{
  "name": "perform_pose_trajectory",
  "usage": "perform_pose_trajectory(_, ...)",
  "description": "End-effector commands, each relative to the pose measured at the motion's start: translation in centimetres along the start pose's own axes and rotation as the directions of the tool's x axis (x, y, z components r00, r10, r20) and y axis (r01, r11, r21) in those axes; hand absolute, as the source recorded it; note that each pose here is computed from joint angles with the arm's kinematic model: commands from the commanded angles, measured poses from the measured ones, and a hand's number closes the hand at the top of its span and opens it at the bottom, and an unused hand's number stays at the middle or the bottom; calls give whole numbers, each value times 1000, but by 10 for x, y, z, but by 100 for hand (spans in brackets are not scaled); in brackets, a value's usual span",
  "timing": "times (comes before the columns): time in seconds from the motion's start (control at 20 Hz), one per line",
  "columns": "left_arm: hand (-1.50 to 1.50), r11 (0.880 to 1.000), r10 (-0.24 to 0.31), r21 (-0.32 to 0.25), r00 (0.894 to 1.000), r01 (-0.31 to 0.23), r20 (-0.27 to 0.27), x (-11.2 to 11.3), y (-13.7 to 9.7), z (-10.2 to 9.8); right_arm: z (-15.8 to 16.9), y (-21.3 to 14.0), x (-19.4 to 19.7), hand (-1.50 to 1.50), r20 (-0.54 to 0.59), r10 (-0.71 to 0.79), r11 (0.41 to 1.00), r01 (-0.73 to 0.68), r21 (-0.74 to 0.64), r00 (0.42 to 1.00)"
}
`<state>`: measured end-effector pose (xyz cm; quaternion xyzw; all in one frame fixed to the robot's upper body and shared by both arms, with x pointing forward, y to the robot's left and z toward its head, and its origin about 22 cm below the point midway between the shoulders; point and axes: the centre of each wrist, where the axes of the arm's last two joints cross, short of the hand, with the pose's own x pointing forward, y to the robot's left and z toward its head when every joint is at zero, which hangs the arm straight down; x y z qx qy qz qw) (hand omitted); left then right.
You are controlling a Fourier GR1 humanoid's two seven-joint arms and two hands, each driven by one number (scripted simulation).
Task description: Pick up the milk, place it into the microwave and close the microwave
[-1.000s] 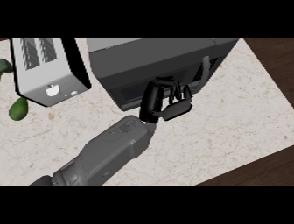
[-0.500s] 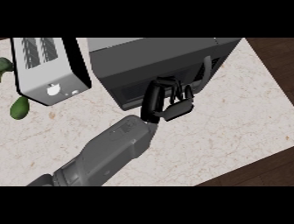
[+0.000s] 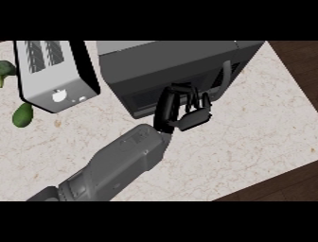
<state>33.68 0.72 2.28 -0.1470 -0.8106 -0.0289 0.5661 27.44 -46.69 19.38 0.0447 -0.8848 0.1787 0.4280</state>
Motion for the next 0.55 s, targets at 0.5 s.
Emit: perform_pose_trajectory(0.5, 150, 999, -1, 34, 1000, 1, 10, 12, 2, -30, -8, -19, 8, -150, 22, -23, 1000, 23, 8, 999)
